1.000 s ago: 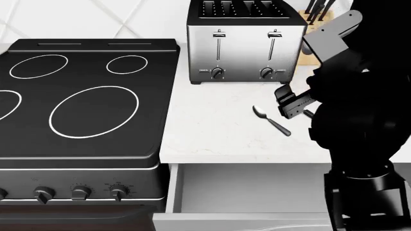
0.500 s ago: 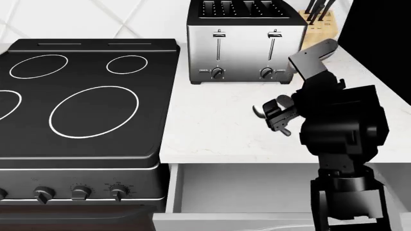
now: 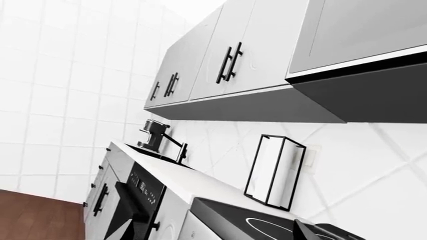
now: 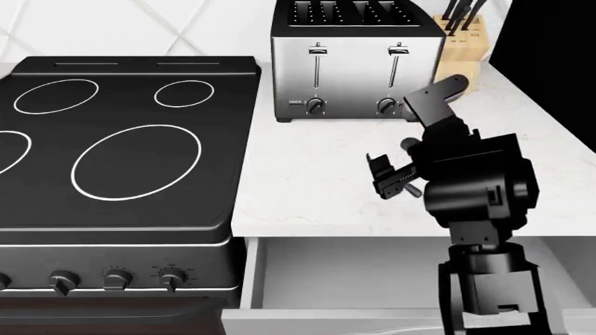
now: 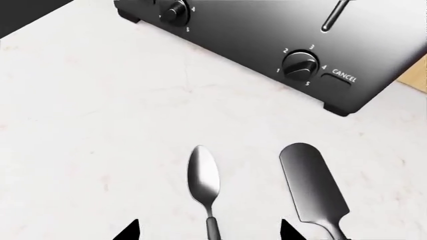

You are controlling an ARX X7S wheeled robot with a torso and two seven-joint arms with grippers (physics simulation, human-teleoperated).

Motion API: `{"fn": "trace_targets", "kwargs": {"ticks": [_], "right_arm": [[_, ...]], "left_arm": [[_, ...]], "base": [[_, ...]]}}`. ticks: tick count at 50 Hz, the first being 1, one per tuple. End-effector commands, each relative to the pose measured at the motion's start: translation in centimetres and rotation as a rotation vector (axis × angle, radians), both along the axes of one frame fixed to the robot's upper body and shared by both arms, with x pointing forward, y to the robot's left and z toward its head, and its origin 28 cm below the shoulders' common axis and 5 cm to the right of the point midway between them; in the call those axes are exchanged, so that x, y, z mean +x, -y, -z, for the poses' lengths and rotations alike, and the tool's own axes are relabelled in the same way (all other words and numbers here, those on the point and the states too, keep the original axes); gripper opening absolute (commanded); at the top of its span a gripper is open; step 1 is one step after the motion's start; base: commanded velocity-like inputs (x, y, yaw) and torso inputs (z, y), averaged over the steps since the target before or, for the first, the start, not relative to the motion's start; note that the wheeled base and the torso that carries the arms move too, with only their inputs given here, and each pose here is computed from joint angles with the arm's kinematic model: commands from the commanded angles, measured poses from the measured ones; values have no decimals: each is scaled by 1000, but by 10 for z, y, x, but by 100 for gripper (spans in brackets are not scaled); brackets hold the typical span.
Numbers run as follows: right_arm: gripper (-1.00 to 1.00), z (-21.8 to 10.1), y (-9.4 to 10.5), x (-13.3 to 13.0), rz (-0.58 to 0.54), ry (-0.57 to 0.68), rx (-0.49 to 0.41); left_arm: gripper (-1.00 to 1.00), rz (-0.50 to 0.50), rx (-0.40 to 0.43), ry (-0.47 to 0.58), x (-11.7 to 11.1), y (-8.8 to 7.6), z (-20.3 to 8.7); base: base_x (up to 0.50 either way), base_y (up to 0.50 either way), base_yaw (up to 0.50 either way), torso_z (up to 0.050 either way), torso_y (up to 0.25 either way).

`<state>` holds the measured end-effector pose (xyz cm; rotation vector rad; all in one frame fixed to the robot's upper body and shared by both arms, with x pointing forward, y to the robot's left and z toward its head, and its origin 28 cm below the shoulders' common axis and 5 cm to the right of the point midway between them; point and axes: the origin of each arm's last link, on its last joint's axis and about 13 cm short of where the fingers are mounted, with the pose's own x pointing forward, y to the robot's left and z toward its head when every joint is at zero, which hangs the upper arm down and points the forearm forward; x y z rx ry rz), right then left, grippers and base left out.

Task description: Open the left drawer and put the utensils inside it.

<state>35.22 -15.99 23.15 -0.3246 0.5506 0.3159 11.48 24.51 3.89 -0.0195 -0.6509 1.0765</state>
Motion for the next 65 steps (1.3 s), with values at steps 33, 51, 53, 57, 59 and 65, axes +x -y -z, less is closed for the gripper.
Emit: {"fn": "trace_targets", "kwargs": {"ticks": [33, 51, 53, 57, 59, 65], "right_arm": [[100, 29, 7, 15, 112, -23, 99], [100, 55, 5, 14, 111, -76, 134], [100, 56, 5, 14, 114, -77, 144], [100, 58, 6, 16, 119, -79, 157], [100, 60, 6, 17, 123, -82, 161], [100, 65, 5, 20, 128, -91, 164]], "left_arm": [[100, -6, 0, -8, 0, -1, 1], [100, -5, 1, -10, 0, -1, 1], [100, -5, 1, -11, 0, -1, 2], [100, -6, 0, -14, 0, -1, 2], [100, -6, 0, -14, 0, -1, 2], [100, -7, -1, -16, 1, -1, 2]], "base": [[0, 0, 0, 0, 0], [0, 0, 0, 0, 0], [0, 0, 0, 0, 0], [0, 0, 0, 0, 0], [0, 0, 0, 0, 0], [0, 0, 0, 0, 0]]}}
